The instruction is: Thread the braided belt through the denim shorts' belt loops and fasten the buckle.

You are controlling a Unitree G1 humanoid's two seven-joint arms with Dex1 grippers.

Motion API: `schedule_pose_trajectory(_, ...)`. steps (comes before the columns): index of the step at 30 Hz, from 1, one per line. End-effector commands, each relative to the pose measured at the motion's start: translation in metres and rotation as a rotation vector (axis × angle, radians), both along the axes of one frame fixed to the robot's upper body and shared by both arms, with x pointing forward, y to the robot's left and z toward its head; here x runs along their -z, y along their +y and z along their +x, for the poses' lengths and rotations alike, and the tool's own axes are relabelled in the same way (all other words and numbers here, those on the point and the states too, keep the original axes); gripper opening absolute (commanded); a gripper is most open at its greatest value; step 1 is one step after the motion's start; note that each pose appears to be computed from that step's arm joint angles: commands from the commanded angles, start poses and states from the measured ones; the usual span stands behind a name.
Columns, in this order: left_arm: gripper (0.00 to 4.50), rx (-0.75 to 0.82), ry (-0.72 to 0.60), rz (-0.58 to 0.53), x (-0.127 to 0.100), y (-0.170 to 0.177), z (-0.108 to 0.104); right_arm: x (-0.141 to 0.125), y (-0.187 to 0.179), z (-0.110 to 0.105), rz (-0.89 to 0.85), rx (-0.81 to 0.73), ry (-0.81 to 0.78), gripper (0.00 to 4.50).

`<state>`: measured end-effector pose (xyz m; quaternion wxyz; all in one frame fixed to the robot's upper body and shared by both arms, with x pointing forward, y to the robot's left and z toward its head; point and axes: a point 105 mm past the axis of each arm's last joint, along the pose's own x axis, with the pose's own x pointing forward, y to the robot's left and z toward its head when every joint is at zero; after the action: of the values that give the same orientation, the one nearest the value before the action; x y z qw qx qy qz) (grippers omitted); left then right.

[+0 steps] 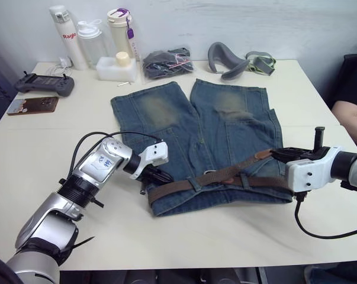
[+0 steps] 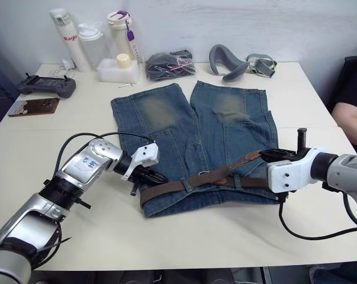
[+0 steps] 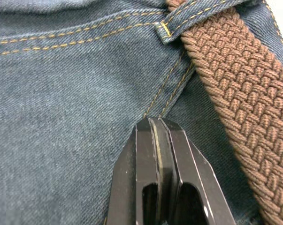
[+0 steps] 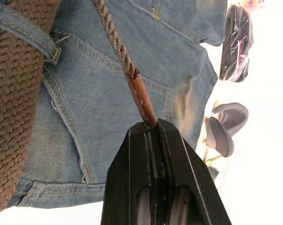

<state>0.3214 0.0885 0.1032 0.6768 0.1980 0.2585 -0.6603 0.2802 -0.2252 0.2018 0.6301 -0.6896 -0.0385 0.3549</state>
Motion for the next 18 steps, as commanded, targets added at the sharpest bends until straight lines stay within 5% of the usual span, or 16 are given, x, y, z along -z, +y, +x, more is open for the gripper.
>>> schedule_pose_trajectory(1, 1.83, -0.017, 0.047, 0.043, 0.009, 0.014, -0.003, -0.009, -0.001, 0.000, -0.014, -0.005, -0.044, 0.00)
schedule_pose_trajectory(4, 3.00, 0.005, -0.080, -0.014, -0.019, 0.018, 0.007, -0.012, -0.002, -0.001, 0.002, 0.011, -0.034, 0.00)
schedule_pose_trajectory(7, 4.35, 0.000, -0.172, -0.189, -0.060, 0.002, 0.014, -0.015, 0.002, -0.003, 0.038, 0.020, -0.010, 0.00)
schedule_pose_trajectory(14, 4.47, 0.065, -0.357, -0.507, -0.117, -0.070, 0.006, -0.021, 0.011, -0.005, 0.183, 0.080, 0.106, 0.00)
schedule_pose_trajectory(18, 4.47, 0.042, -0.361, -0.546, -0.119, -0.107, 0.006, -0.028, 0.017, -0.005, 0.269, 0.119, 0.160, 0.00)
